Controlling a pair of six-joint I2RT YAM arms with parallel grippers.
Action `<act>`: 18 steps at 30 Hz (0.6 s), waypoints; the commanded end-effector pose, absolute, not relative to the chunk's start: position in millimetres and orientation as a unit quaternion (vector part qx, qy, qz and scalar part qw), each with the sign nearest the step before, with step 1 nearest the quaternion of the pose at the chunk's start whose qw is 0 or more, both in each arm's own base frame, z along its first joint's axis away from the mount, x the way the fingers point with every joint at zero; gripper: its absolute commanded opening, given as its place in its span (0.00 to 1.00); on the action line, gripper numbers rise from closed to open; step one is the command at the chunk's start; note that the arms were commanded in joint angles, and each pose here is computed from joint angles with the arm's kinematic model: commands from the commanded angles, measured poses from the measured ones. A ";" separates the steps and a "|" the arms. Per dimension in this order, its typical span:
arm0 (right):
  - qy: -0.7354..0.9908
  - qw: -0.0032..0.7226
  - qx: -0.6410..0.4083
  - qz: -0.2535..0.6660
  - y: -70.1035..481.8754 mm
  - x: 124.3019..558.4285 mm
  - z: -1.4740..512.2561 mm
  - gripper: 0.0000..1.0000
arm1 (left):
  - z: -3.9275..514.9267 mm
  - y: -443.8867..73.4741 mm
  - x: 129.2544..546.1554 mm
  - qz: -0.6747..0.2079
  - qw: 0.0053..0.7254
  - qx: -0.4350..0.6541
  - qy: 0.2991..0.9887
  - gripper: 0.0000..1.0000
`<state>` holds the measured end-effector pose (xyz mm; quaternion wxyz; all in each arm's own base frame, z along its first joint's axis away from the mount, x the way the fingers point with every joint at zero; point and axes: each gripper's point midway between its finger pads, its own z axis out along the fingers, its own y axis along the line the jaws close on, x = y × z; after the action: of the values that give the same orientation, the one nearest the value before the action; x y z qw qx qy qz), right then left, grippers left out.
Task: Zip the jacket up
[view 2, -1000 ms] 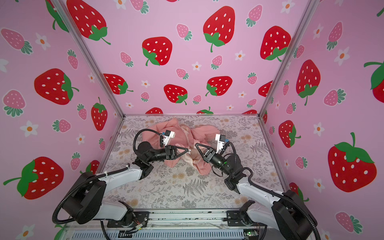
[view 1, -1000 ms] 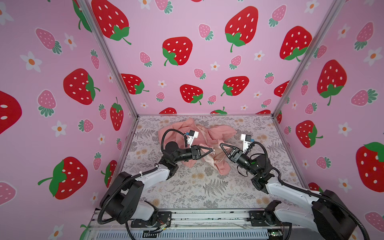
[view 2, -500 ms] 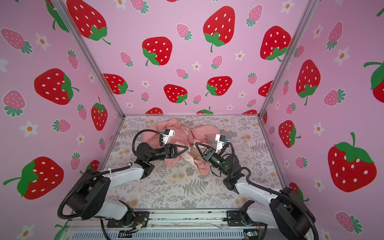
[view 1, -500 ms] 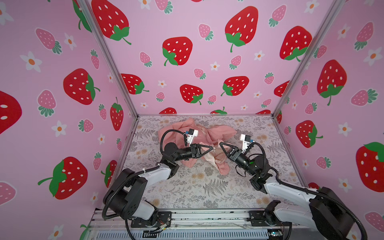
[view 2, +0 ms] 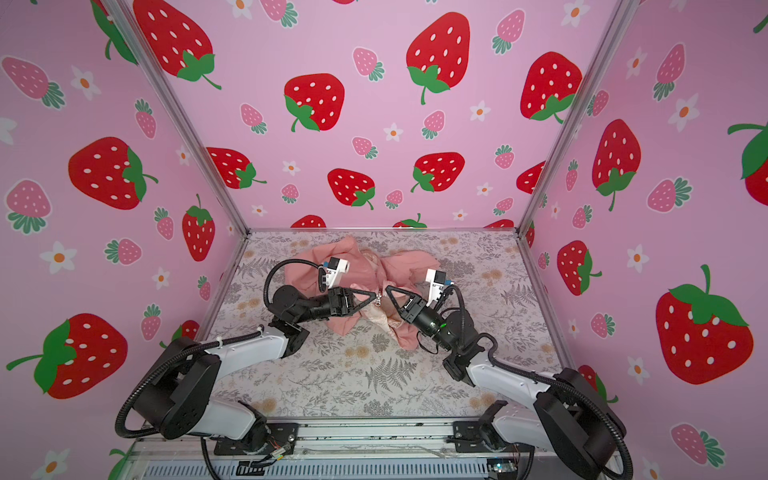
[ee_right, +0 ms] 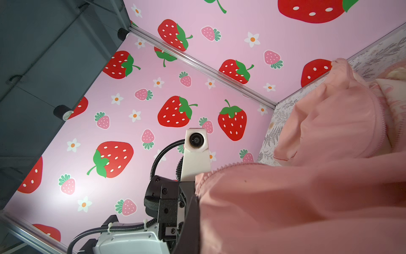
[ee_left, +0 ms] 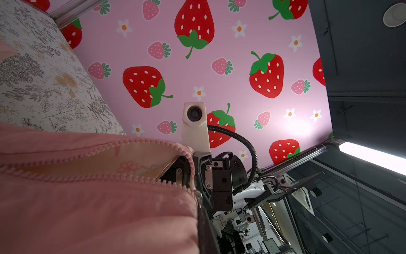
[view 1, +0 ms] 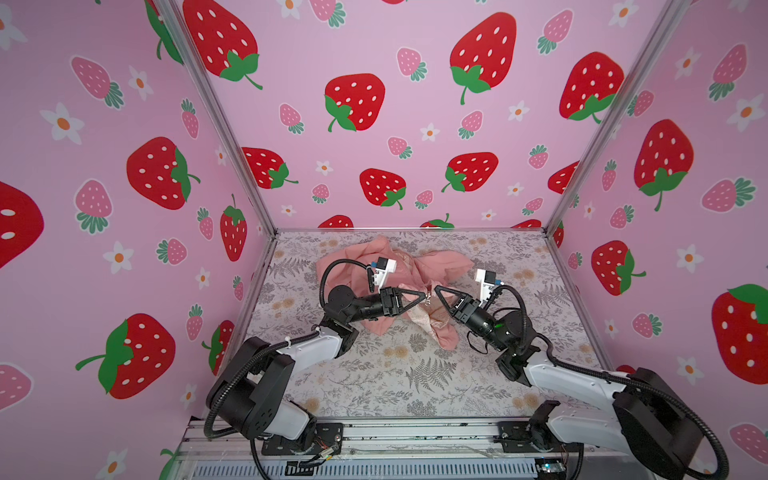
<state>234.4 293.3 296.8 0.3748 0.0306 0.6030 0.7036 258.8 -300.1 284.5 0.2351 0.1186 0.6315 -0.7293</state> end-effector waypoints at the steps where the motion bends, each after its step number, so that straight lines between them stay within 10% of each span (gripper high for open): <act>1: 0.562 0.384 0.031 0.732 291.2 231.4 326.1 0.00 | 307.7 -299.1 256.2 -0.741 0.263 0.147 0.600 0.00; 18: 0.551 0.372 0.029 0.746 297.0 226.8 330.7 0.00 | 308.0 -298.3 255.5 -0.743 0.264 0.145 0.597 0.00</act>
<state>230.9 298.0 299.7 0.3619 0.0355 0.5929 0.7185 258.9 -299.2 289.3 0.2453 0.1221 0.6238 -0.7320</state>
